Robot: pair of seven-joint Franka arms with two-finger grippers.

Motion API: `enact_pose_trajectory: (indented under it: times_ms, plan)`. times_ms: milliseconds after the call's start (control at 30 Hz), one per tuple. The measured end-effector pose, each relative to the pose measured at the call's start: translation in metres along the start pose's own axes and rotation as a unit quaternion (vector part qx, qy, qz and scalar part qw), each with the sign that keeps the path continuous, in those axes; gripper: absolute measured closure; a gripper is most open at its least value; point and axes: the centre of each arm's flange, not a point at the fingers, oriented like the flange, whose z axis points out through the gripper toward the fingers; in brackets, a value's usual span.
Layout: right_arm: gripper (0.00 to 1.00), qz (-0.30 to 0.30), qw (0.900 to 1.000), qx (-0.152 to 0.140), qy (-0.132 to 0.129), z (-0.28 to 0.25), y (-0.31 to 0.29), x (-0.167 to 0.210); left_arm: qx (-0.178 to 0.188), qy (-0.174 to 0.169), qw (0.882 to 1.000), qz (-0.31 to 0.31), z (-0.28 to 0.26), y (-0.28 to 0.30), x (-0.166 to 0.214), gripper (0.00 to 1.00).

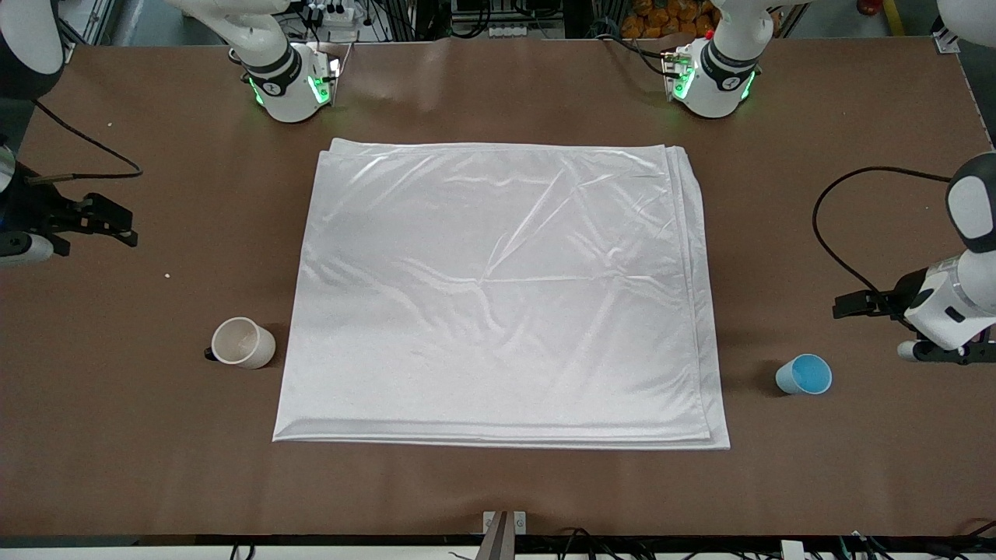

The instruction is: Place blue cup into white mug on cloth

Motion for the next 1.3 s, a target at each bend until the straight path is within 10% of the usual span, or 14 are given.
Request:
enact_pose_trajectory:
  times_ms: [500, 1300]
  plan:
    - [0.00, -0.228, 0.973, -0.010, 0.017, 0.077, 0.016, -0.003, 0.006, 0.027, 0.999, 0.017, 0.092, -0.055, 0.030, 0.00]
    - [0.00, -0.475, 0.880, -0.002, 0.004, 0.187, 0.025, 0.023, 0.011, 0.056, 0.998, 0.018, 0.162, -0.060, 0.054, 0.00]
